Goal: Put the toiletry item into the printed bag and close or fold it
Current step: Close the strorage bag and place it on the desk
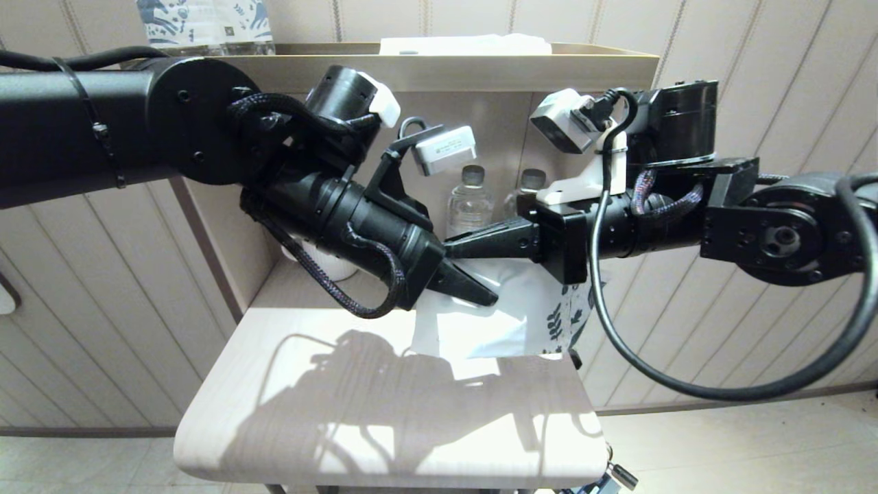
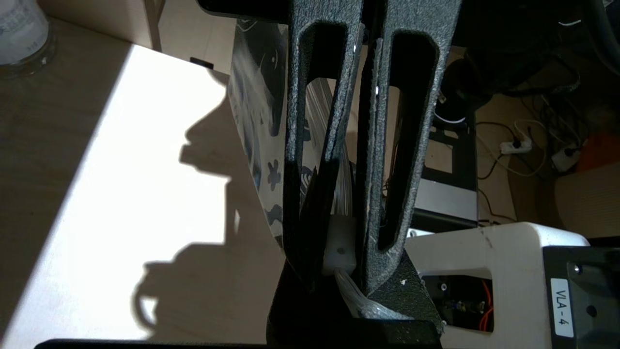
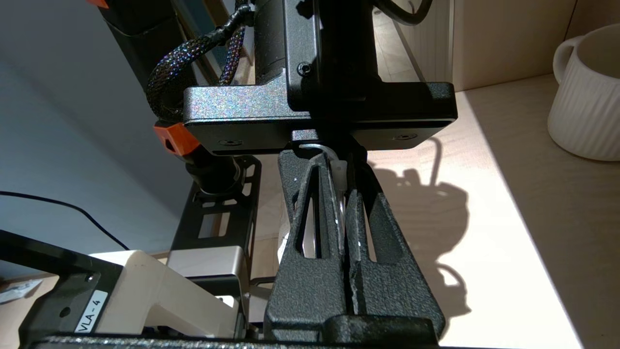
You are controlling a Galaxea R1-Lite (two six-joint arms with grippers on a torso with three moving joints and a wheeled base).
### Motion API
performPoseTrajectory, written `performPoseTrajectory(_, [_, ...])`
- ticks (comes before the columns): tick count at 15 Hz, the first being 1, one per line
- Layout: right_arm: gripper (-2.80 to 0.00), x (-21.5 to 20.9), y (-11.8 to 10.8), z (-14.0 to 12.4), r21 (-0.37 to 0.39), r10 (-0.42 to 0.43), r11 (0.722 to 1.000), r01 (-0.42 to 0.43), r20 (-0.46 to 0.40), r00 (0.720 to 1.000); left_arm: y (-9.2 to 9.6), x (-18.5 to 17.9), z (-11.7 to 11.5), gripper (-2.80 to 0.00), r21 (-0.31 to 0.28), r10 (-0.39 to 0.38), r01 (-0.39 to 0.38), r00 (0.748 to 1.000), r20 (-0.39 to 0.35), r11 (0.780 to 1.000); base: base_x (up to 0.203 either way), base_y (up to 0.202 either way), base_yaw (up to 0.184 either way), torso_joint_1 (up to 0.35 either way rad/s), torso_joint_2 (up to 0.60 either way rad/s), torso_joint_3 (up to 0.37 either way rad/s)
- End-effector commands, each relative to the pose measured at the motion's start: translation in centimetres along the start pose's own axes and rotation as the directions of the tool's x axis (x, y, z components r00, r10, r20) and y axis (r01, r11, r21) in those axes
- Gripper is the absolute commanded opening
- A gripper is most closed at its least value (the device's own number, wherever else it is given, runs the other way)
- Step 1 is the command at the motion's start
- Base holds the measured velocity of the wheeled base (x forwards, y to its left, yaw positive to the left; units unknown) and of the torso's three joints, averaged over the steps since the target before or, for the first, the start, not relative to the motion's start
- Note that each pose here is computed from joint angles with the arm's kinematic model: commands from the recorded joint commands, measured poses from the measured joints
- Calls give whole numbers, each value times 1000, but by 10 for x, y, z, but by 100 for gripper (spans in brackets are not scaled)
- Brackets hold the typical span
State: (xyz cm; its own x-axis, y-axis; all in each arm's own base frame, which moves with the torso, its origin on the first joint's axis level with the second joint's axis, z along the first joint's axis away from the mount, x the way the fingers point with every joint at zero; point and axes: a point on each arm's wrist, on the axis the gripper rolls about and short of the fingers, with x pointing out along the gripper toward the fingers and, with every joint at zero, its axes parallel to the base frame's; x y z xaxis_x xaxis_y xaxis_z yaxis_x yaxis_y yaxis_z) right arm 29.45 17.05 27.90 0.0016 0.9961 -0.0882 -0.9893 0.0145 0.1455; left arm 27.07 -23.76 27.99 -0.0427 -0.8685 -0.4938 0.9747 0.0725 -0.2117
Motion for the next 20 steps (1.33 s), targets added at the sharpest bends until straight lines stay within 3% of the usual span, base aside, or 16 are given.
performPoseTrajectory(1, [-280, 0, 0, 0, -1, 5, 1000, -5, 0, 1000, 0, 0, 0, -280, -1, -5, 5, 1000, -1, 1000, 0, 0, 0, 0, 0, 0])
performPoseTrajectory(11, [-280, -11, -3, -1, 1, -27, 1000, 27, 4, 1000, 3, -20, -4, -280, -17, 36, -36, 999, 17, 999, 0, 0, 0, 0, 0, 0])
performPoseTrajectory(15, [-280, -11, -3, -2, 3, -27, 1000, 27, 3, 1000, -6, -54, -5, -280, -17, 102, -101, 993, 54, 995, 0, 0, 0, 0, 0, 0])
performPoseTrajectory(20, [-280, -14, -5, -2, 3, -37, 999, 37, 4, 999, -18, -110, -36, -280, -68, 232, -228, 971, 63, 971, 0, 0, 0, 0, 0, 0])
